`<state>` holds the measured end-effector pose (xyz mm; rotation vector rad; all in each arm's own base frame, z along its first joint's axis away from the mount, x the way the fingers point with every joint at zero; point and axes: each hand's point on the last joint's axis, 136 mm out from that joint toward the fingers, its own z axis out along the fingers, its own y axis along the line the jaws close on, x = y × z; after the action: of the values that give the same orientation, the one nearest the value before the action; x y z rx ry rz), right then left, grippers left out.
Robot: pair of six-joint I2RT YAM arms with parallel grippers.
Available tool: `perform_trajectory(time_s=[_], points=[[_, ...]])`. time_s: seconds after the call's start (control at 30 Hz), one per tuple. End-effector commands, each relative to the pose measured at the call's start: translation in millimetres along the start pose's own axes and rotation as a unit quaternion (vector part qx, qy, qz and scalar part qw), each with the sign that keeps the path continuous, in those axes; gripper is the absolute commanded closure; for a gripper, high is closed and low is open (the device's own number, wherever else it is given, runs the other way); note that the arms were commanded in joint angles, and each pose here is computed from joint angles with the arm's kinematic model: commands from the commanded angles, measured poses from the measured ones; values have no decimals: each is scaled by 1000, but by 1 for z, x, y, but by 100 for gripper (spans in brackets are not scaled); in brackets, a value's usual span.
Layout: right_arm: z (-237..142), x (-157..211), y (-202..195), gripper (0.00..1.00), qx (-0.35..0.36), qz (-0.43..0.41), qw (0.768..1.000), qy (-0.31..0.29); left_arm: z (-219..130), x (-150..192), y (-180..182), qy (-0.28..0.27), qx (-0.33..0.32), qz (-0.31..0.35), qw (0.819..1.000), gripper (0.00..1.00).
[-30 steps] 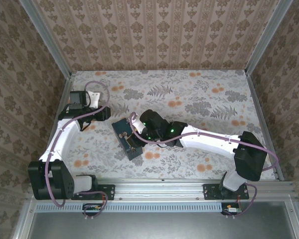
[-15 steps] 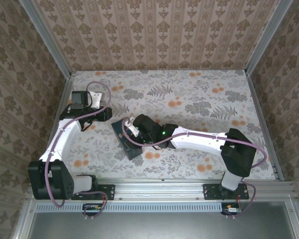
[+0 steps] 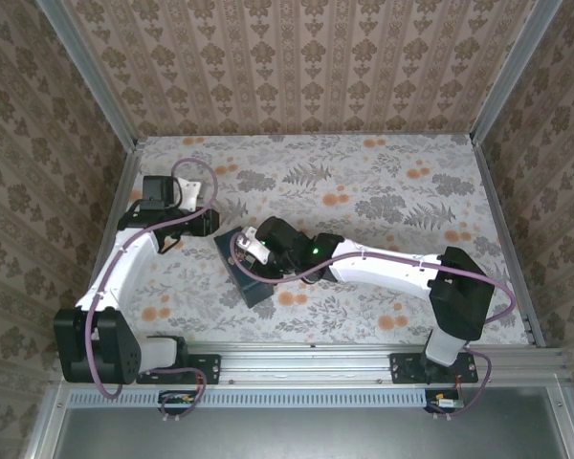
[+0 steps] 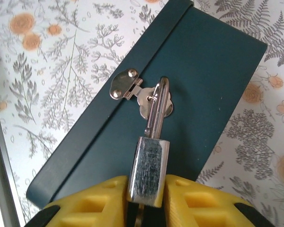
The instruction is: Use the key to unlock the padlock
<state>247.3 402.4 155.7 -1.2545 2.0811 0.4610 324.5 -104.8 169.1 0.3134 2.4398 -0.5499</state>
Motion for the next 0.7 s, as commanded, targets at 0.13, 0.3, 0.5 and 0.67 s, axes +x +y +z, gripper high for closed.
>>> perform_trajectory(time_s=[0.13,0.3,0.5,0.67], points=[[-17,-8,-14,74,32,-99,994,23,3,11,-9,17,10,-9,1000,63],[-13,-7,-20,74,48,-124,990,34,5,17,-6,28,4,-14,1000,63],[-28,-18,-17,64,44,-94,995,-13,2,14,-2,22,-4,-18,1000,63],[-39,-24,-18,56,5,-56,998,-30,0,8,-8,15,10,-15,1000,63]])
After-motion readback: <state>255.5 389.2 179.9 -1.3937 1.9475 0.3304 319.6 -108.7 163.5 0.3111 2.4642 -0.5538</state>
